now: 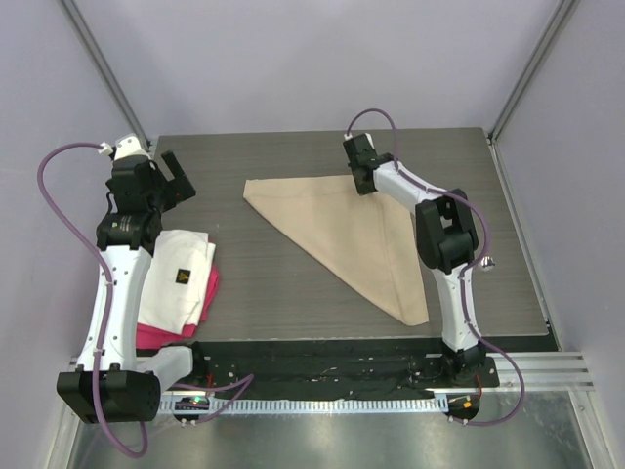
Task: Fold the napkin, place the utensils inside, and roll it up
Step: Fold the napkin at the center of the board.
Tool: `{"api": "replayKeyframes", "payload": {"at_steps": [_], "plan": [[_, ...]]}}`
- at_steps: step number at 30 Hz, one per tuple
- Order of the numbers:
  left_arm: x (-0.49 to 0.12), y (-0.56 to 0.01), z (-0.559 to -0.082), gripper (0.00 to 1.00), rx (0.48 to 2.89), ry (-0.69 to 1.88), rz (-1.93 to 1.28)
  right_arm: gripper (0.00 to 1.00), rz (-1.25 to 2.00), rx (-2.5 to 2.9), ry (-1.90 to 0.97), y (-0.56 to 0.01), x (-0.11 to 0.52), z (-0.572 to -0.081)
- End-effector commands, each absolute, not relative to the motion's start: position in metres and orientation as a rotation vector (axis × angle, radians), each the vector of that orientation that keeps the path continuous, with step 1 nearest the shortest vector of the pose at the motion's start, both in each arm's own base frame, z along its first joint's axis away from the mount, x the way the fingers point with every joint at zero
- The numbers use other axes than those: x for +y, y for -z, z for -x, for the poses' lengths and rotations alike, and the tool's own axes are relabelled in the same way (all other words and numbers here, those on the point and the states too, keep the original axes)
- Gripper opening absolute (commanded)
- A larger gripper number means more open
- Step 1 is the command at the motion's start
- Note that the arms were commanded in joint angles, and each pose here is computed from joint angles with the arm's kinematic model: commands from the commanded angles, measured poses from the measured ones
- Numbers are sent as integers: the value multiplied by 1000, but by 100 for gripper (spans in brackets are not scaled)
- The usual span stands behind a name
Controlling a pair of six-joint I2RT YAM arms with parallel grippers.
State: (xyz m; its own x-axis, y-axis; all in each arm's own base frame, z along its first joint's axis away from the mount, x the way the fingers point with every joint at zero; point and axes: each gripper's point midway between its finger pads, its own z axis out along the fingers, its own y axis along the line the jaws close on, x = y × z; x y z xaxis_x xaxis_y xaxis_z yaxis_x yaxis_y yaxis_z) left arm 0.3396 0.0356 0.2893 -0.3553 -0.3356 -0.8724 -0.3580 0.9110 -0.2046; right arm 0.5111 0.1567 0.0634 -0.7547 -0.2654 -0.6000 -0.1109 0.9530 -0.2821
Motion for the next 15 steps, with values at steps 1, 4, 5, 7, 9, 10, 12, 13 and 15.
{"api": "replayKeyframes", "payload": {"at_steps": [1,4,5,7,9,10,12,13,15], "plan": [[36,-308,-343,100,1910,-19,482,1,226,2361,333,-82,155,-531],[36,-308,-343,100,1909,-20,480,1,213,2352,352,-82,151,-537],[37,-308,-343,100,1910,-20,483,1,207,2351,359,-81,149,-539],[36,-308,-343,100,1910,-19,481,1,197,2353,374,-78,144,-542],[36,-307,-343,100,1912,-17,482,1,194,2350,385,-79,140,-545],[36,-306,-344,100,1915,-17,483,1,190,2344,385,-81,140,-547],[35,-307,-344,100,1914,-15,480,1,189,2343,400,-80,135,-550],[36,-306,-344,100,1915,-17,483,1,180,2335,404,-83,132,-554],[36,-306,-344,100,1915,-18,481,1,179,2334,418,-82,129,-557]]}}
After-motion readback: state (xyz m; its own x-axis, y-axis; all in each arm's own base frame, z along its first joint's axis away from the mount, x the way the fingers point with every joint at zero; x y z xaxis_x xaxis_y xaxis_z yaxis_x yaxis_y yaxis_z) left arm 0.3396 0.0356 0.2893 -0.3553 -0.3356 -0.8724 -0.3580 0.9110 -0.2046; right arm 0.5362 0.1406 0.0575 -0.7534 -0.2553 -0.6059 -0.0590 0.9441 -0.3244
